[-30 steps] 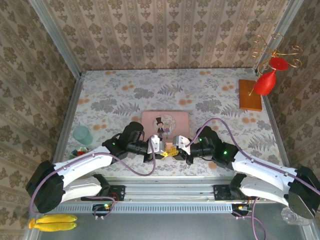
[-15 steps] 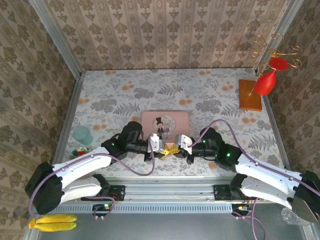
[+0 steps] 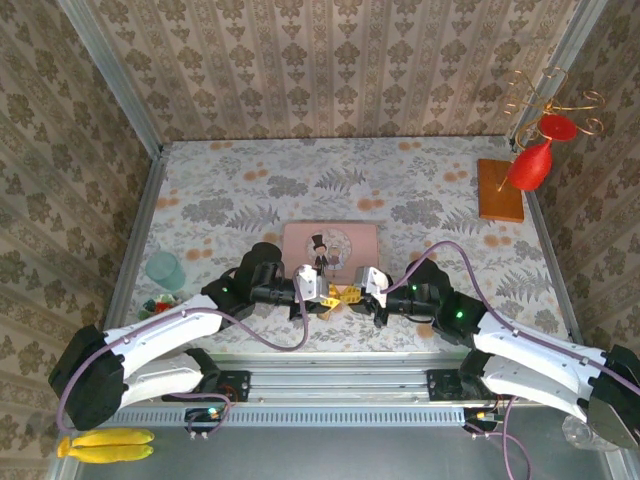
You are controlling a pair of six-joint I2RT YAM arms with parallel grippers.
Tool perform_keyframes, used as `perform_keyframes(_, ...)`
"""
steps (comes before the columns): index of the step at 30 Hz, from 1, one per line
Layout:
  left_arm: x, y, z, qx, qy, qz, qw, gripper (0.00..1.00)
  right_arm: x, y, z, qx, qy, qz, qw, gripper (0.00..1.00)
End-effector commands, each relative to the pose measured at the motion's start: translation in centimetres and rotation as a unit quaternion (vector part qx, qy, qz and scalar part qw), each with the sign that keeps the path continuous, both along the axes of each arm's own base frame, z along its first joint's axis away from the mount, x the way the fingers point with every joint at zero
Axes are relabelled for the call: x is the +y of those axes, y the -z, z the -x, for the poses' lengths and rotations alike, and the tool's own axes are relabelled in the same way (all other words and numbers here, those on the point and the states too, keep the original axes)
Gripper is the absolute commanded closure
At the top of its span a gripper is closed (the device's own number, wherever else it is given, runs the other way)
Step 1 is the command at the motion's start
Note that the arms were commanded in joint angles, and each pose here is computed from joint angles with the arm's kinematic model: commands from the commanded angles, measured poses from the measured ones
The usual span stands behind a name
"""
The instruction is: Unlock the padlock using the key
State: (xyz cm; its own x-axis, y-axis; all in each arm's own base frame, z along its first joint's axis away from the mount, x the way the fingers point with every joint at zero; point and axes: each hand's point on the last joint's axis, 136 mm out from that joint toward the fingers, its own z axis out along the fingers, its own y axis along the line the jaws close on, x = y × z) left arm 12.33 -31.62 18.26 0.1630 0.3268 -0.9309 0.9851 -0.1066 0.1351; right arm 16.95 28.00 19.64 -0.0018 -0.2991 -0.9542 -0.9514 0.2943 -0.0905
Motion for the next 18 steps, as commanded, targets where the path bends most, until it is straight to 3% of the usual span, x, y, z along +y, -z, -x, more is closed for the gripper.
perform_keyframes(1,0.11,0.36,0.06,0.009,0.003,0.001,1.0,0.82,-0.4,-1.21,-0.69,-0.018,0.025,-0.021,0.999,1.0)
perform_keyframes(9,-0.06,0.65,0.2,0.021,0.012,-0.004,1.0,0.86,-0.27,-1.86,-0.76,-0.026,0.024,-0.033,0.999,1.0)
perform_keyframes(16,0.03,0.77,0.09,0.021,0.009,-0.006,1.0,1.0,-0.29,-1.48,-1.03,-0.029,0.029,-0.026,0.999,1.0)
perform_keyframes(18,0.05,0.72,0.0,0.019,0.006,-0.006,1.0,1.0,-0.43,-1.21,-1.11,-0.03,0.033,-0.021,0.999,1.0)
